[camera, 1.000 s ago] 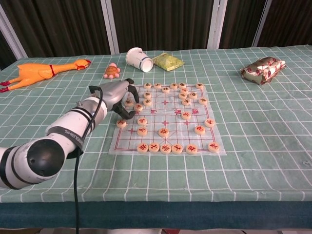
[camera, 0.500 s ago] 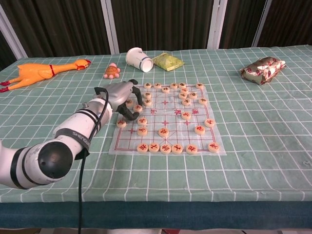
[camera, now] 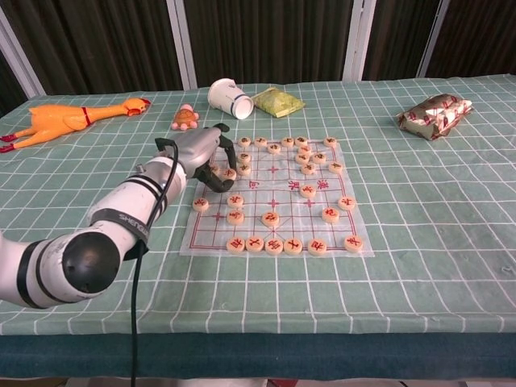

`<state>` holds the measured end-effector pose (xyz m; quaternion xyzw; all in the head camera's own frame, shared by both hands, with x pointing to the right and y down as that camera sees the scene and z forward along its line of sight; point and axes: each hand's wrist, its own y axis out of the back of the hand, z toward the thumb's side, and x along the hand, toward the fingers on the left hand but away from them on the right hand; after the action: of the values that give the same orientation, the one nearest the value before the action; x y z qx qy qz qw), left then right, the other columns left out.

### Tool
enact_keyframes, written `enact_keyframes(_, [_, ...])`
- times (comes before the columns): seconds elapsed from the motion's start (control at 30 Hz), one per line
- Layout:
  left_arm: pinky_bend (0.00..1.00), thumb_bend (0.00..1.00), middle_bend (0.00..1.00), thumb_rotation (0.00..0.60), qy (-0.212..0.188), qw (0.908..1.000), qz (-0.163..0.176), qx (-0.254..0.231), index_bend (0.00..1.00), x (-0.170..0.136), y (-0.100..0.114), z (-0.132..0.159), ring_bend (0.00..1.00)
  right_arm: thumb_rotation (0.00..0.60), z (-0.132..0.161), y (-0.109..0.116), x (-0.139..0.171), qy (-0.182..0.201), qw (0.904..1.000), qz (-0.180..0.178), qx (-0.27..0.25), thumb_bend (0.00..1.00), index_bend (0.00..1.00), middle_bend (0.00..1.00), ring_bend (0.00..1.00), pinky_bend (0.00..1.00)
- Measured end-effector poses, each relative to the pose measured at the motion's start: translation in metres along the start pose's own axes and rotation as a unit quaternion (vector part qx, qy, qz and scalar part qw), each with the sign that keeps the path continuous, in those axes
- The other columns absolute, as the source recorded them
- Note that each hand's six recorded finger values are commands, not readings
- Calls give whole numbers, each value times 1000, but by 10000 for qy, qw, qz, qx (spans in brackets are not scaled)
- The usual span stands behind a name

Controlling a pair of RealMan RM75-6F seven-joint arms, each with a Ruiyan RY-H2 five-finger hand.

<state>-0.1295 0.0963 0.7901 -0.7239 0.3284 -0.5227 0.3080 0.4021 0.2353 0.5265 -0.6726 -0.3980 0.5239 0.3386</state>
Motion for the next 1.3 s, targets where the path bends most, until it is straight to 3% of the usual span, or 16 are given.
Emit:
enact_keyframes(0.7, [153, 349, 0, 600, -533, 9983, 101, -194, 525, -23, 6, 49, 0, 600, -1, 6, 3, 96, 9998, -31, -177, 238, 0, 0, 0, 0])
enact_keyframes(1.3, [151, 350, 0, 600, -176, 9992, 201, -291, 503, 4, 3, 42, 0, 600, -5, 8, 5, 101, 9997, -8, -230, 238, 0, 0, 0, 0])
